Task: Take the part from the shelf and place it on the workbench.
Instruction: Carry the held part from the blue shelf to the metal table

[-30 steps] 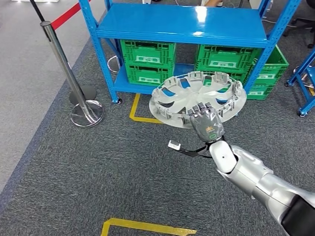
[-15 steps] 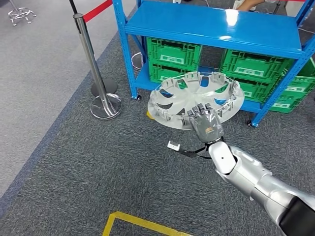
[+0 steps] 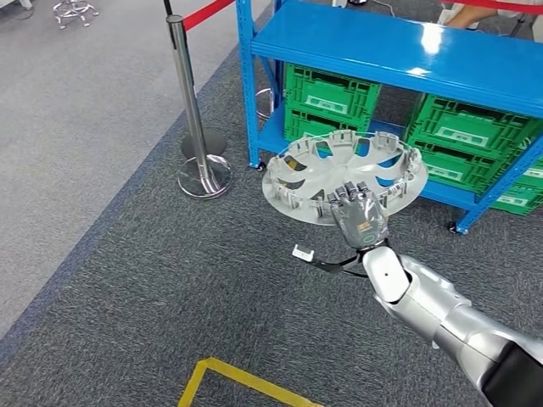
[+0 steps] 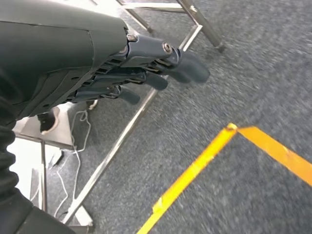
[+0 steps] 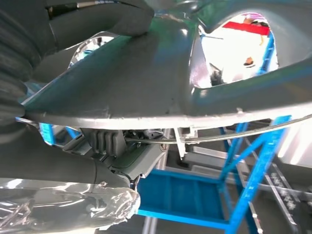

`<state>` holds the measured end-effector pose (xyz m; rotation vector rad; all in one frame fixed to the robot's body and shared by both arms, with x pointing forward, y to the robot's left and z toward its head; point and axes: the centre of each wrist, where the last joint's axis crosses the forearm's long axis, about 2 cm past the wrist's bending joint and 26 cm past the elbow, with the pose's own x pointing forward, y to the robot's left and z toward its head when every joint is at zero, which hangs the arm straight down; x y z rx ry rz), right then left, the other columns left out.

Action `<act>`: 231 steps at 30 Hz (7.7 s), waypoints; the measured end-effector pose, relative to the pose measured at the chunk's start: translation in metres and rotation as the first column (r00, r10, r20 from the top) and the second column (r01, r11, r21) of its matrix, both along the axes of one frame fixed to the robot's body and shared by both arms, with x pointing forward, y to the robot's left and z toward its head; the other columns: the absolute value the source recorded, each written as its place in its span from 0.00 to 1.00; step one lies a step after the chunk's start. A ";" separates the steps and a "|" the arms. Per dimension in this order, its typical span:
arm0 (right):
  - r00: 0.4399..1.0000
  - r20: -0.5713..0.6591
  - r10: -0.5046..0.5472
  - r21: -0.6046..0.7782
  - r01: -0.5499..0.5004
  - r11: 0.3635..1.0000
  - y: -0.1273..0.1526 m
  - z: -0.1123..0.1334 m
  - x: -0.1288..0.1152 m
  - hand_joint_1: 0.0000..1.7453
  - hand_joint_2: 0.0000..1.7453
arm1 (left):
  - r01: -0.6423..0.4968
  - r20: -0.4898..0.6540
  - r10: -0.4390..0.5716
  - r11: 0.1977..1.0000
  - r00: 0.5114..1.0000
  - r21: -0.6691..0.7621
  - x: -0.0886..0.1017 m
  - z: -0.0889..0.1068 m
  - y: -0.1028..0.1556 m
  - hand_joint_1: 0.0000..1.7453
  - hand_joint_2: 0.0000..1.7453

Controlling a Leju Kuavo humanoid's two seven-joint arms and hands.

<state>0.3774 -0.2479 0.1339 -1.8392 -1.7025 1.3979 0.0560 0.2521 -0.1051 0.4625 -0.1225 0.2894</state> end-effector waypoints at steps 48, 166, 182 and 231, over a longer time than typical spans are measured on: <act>0.999 -0.029 0.026 0.021 -0.025 0.999 0.024 -0.005 -0.001 1.00 1.00 | -0.066 -0.030 0.066 0.998 0.997 0.001 -0.005 -0.001 0.002 0.00 1.00; 0.979 0.196 0.045 0.004 -0.047 0.999 0.008 0.057 0.022 1.00 1.00 | -0.007 -0.035 0.006 0.999 0.999 -0.040 -0.001 0.000 -0.007 0.00 1.00; 0.980 0.174 0.099 0.013 -0.103 0.995 0.050 0.052 0.020 1.00 1.00 | -0.020 -0.027 0.019 0.999 0.999 -0.036 -0.003 -0.001 -0.001 0.00 1.00; 0.982 0.189 -0.026 -0.056 0.037 0.998 -0.054 0.063 -0.005 1.00 1.00 | 0.133 -0.021 -0.135 0.988 0.991 -0.081 0.001 0.003 -0.030 0.00 1.00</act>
